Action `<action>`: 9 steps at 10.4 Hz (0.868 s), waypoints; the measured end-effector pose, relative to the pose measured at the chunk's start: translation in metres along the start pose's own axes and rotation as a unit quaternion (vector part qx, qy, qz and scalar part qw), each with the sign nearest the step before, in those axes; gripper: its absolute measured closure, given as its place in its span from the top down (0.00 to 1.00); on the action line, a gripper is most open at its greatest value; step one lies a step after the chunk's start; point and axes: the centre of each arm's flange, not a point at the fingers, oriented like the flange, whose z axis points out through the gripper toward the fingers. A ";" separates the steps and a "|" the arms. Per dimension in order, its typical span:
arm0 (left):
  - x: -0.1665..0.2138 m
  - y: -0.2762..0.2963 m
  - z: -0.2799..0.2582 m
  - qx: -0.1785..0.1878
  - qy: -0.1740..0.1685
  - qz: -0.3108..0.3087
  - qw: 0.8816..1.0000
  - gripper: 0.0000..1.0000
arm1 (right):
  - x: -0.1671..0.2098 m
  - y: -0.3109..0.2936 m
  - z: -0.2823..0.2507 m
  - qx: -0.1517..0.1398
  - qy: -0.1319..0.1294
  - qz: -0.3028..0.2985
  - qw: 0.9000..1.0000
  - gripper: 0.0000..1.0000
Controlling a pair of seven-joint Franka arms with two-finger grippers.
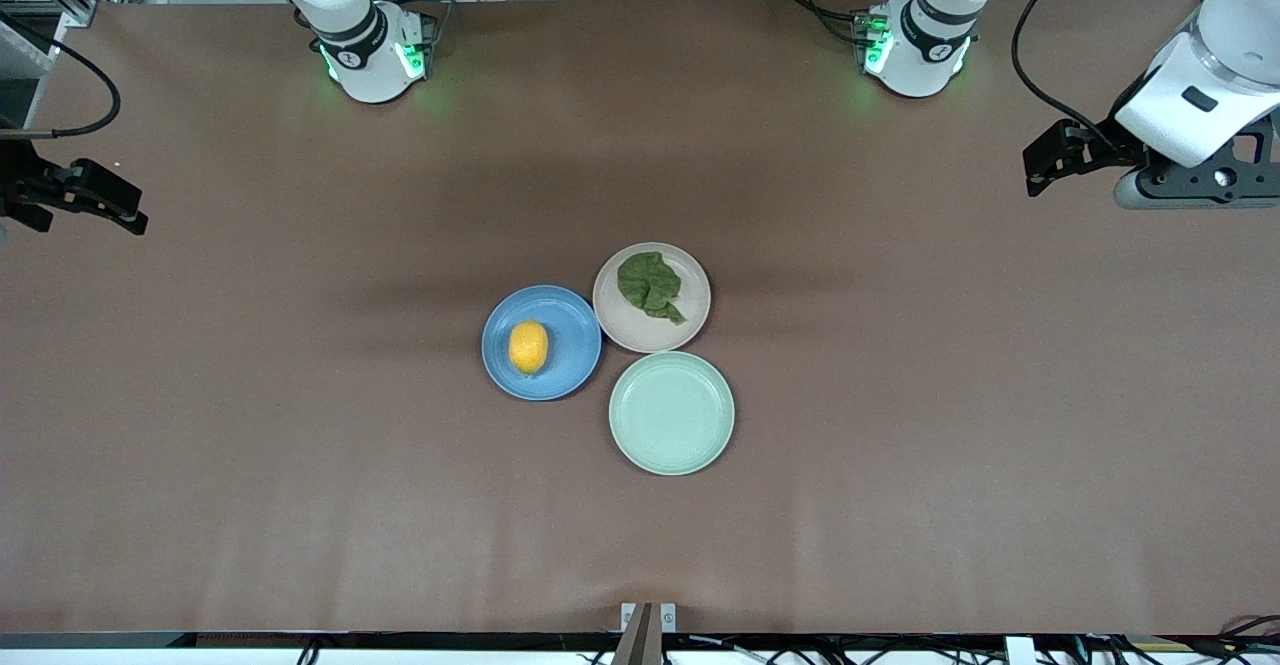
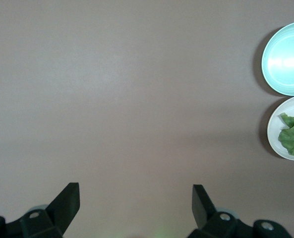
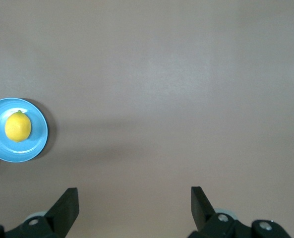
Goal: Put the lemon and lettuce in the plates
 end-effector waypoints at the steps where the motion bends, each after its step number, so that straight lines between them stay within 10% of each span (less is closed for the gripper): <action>1: 0.000 0.000 -0.003 -0.004 0.002 -0.001 1.000 1.00 | 0.000 0.000 0.000 0.000 0.000 0.000 1.000 1.00; 9: -0.002 -0.001 -0.008 -0.010 0.004 -0.002 1.000 1.00 | 0.000 0.000 0.000 0.000 0.000 0.000 1.000 1.00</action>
